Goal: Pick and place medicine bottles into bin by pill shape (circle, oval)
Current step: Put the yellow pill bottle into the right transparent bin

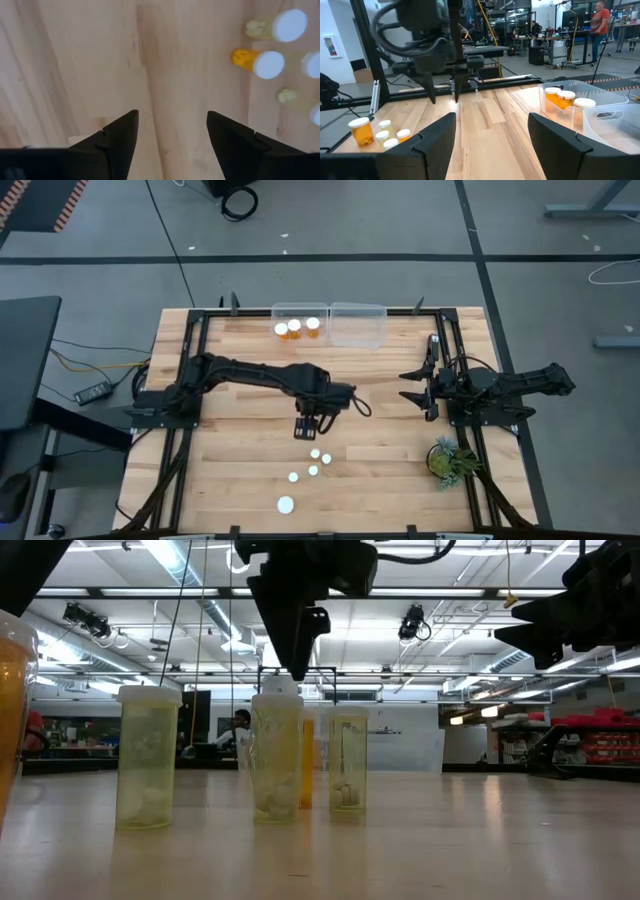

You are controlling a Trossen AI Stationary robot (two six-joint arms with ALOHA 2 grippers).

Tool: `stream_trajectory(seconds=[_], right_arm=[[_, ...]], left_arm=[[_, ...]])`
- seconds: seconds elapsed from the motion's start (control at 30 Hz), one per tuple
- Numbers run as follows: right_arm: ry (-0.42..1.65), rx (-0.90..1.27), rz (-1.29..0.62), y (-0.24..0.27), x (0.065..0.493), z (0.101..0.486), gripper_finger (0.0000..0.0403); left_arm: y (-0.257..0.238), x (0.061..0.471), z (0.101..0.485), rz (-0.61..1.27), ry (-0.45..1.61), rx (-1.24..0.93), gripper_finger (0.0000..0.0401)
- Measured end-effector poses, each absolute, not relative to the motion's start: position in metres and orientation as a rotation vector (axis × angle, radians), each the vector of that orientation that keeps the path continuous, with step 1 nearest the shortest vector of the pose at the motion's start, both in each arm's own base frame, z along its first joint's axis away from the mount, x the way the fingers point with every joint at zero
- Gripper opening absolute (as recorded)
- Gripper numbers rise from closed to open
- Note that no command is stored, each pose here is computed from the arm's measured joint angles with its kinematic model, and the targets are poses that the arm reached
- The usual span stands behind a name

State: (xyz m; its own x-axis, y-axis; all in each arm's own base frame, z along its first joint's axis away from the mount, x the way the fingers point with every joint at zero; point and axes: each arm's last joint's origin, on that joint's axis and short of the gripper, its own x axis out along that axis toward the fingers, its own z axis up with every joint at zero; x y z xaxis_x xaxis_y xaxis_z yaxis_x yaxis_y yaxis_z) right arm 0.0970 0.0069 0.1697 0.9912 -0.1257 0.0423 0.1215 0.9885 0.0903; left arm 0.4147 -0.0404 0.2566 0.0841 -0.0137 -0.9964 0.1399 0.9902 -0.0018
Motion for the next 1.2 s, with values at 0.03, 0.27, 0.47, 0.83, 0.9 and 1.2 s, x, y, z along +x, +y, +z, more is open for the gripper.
stream_trajectory(seconds=[0.03,0.27,0.47,0.83,0.9,1.2], right_arm=[[-0.048,0.088,-0.124,0.007,0.097,0.17,0.0255],[-0.048,0.088,-0.124,0.007,0.097,0.17,0.0255],[-0.048,0.088,-0.124,0.007,0.097,0.17,0.0255],[-0.049,0.088,-0.124,0.007,0.097,0.17,0.0255],[-0.049,0.088,-0.124,0.007,0.097,0.17,0.0255],[-0.049,0.087,-0.124,0.007,0.097,0.17,0.0255]], left_arm=[[-0.043,0.414,0.255,-0.117,1.484,0.105,0.0239],[-0.066,0.406,0.215,-0.145,1.543,0.134,0.0218],[-0.087,0.387,0.183,-0.152,1.644,0.159,0.0202],[-0.138,0.365,0.179,-0.097,1.697,0.145,0.0185],[-0.145,0.358,0.18,-0.057,1.74,0.137,0.0187],[-0.172,0.337,0.187,0.032,1.786,0.122,0.0178]])
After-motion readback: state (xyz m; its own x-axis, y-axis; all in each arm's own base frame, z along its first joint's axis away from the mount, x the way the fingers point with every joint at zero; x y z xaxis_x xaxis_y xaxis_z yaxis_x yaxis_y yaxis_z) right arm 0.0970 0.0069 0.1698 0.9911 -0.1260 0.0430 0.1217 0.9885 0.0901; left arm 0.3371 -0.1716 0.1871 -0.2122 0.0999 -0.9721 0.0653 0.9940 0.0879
